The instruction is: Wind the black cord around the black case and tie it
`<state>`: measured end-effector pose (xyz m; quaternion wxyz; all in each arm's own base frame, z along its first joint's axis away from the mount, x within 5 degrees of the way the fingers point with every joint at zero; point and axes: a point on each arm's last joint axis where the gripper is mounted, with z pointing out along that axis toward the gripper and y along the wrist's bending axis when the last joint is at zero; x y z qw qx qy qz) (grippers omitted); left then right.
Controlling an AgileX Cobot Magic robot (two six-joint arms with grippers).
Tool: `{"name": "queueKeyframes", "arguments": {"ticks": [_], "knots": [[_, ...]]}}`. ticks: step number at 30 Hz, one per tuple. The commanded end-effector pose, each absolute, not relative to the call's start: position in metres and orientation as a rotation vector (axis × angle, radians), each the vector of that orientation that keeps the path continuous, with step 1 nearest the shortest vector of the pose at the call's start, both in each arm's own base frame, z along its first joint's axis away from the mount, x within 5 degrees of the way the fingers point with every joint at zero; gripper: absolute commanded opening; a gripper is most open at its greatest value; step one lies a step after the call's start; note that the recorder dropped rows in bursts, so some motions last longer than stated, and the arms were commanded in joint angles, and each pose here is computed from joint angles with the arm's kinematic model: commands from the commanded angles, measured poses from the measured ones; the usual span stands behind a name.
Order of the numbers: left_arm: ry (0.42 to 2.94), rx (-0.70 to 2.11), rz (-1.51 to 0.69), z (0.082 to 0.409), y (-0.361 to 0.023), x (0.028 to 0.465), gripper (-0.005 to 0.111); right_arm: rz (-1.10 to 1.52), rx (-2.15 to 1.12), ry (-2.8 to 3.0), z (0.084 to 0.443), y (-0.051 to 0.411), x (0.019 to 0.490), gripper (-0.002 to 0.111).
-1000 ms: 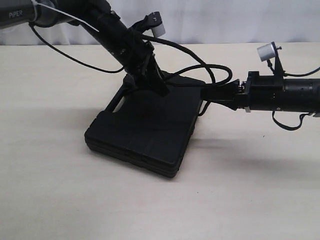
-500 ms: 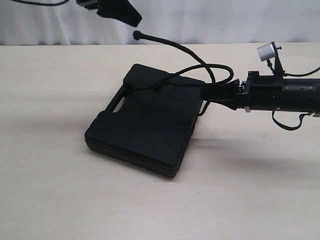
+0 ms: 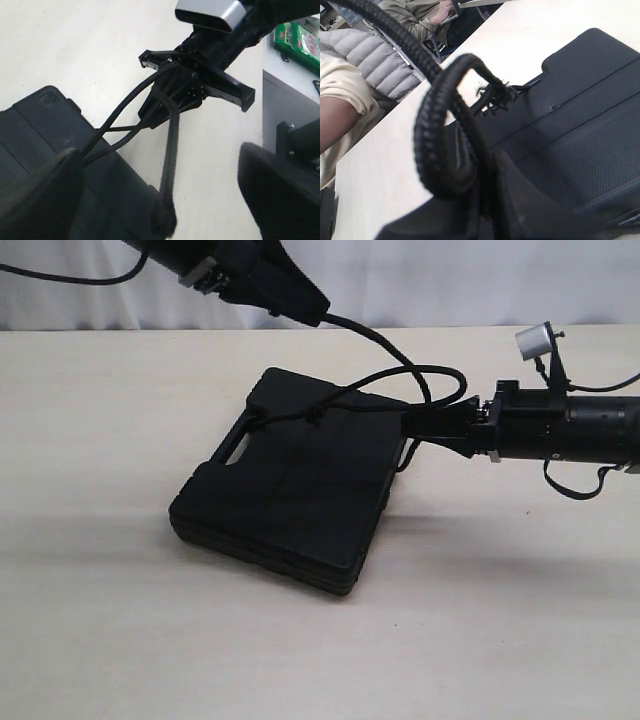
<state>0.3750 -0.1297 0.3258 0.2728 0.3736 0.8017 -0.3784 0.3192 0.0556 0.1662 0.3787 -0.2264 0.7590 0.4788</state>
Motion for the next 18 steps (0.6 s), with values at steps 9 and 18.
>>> {"name": "queueKeyframes", "arguments": {"ticks": [9, 18], "knots": [[2.158, 1.004, -1.072, 0.314, -0.138, 0.379, 0.074, 1.237, -0.592, 1.901, 0.173, 0.057, 0.318, 0.004], [2.168, 0.964, -1.131, 0.304, -0.141, 0.386, 0.004, 1.237, -0.606, 1.906, 0.172, 0.057, 0.317, 0.009]]}}
